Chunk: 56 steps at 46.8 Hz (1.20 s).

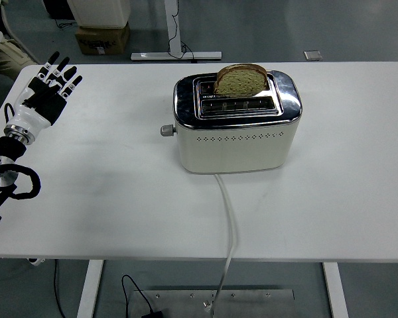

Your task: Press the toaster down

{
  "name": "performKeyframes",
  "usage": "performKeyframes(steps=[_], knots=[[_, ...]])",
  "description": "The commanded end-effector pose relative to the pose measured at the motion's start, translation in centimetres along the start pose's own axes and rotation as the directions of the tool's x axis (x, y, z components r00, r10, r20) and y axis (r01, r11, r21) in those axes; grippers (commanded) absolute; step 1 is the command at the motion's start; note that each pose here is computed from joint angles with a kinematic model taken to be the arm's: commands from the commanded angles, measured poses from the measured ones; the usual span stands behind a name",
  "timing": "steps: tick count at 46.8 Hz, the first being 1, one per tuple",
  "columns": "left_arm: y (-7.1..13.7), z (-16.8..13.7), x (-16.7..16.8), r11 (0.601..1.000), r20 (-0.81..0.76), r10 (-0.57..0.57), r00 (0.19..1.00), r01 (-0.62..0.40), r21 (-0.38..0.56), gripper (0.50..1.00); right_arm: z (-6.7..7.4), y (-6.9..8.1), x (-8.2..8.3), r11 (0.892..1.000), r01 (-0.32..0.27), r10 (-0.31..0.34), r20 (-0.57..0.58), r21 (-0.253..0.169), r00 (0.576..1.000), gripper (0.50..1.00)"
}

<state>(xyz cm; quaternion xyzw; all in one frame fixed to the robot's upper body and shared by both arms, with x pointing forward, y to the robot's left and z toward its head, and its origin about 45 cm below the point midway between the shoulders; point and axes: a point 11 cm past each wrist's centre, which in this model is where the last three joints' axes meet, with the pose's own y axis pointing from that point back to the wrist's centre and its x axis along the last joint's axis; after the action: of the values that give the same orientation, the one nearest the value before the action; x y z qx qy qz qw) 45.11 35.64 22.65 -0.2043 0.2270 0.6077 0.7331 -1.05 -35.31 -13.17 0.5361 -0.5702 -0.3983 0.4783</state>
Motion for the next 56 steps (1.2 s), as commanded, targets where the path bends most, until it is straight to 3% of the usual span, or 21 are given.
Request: performKeyframes(steps=[1,12,23,37,45,56], knots=[[0.3,1.4,-0.6,1.0,0.024,-0.019,1.0,0.019,-0.003,1.0,0.0,0.0,0.0,1.0,0.001,-0.001,0.0,0.0,1.0,0.998],[0.9,4.3,-2.4,0.998,0.076,-0.062,0.995,0.062,-0.006,1.0,0.0,0.0,0.0,1.0,0.0,0.0,0.0,0.0,1.0,0.998],[1.1,6.9,-4.1,0.994,0.162,-0.104,0.981,0.096,0.057,1.0,0.0,0.0,0.0,1.0,-0.001,0.001,0.0,-0.001,1.0,0.998],[0.7,8.8,-8.0,0.961,0.453,-0.266,0.851,0.198,0.193,1.0,0.0,0.0,0.0,1.0,0.0,0.0,0.0,0.0,1.0,0.998],[1.4,7.3,-10.4,0.881,0.569,-0.459,0.682,0.268,0.39,1.0,0.0,0.0,0.0,1.0,0.0,0.0,0.0,0.0,1.0,0.998],[3.1,6.3,-10.3,0.763,0.632,-0.629,0.453,0.204,0.613,1.0,0.0,0.0,0.0,1.0,0.001,-0.001,0.0,0.0,1.0,0.998]])
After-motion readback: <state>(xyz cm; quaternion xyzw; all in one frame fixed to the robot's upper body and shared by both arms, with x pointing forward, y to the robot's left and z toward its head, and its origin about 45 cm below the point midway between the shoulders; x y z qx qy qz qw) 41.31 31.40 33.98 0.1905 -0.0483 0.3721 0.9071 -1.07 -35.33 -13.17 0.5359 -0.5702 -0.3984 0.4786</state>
